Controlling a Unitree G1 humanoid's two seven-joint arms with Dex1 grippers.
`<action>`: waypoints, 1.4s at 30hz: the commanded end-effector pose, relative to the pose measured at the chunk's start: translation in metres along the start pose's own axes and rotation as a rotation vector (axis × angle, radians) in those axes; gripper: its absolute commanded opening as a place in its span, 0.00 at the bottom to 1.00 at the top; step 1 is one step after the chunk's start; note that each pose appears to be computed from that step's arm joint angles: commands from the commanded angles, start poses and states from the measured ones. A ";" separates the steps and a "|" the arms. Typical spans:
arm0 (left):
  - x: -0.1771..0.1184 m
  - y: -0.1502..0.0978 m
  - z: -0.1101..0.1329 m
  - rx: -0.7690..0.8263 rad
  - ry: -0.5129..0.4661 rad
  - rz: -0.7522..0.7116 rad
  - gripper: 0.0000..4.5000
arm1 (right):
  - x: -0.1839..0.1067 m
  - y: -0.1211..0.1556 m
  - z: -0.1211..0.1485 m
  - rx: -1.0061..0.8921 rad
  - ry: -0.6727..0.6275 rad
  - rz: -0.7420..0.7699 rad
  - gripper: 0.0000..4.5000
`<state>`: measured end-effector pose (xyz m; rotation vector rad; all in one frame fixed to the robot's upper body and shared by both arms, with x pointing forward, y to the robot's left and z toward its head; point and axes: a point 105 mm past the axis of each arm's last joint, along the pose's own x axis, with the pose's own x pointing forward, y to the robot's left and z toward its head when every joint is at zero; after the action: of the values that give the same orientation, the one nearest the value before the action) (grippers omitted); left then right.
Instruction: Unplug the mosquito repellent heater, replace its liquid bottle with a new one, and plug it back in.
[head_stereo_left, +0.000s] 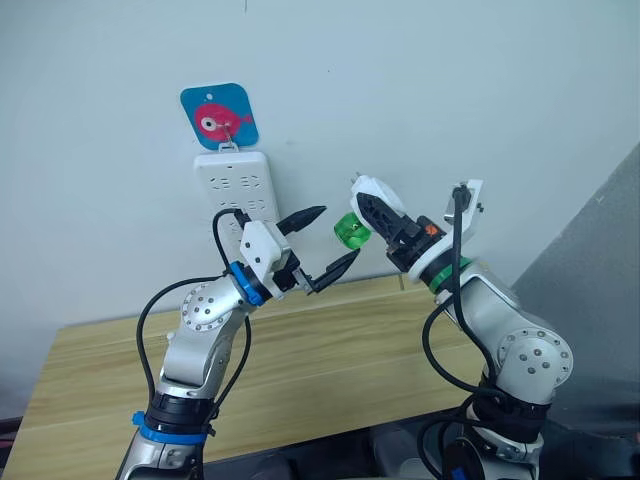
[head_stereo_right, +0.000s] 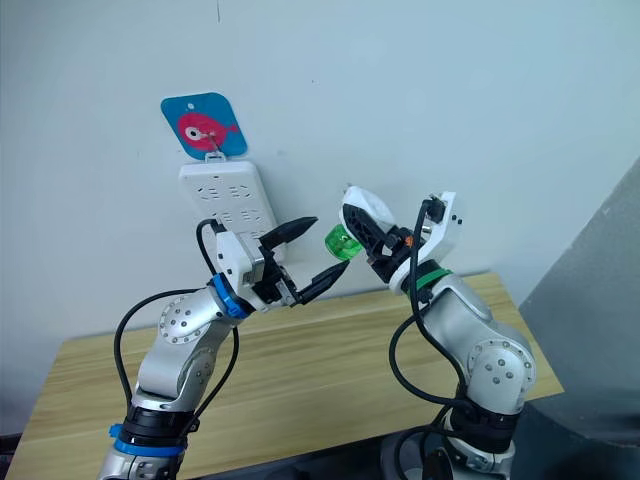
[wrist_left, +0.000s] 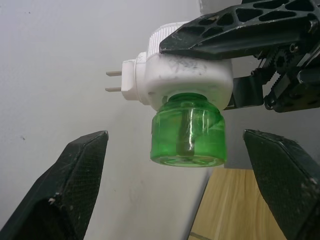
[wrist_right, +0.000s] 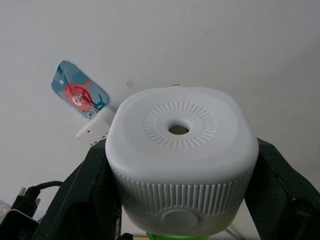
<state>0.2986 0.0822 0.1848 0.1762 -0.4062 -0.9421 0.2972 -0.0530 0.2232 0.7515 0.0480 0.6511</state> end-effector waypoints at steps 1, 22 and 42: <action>0.005 -0.004 0.009 0.024 -0.044 -0.022 1.00 | 0.000 0.013 0.010 0.040 -0.043 0.049 0.67; 0.016 -0.006 0.009 -0.008 -0.076 -0.036 1.00 | -0.002 0.018 0.011 0.117 -0.009 0.065 0.67; 0.018 -0.006 0.013 -0.026 -0.089 -0.030 0.50 | -0.004 0.017 0.007 0.124 -0.001 0.056 0.67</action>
<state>0.3014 0.0662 0.1889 0.1239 -0.4322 -0.9827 0.2919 -0.0517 0.2279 0.8592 0.1059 0.6735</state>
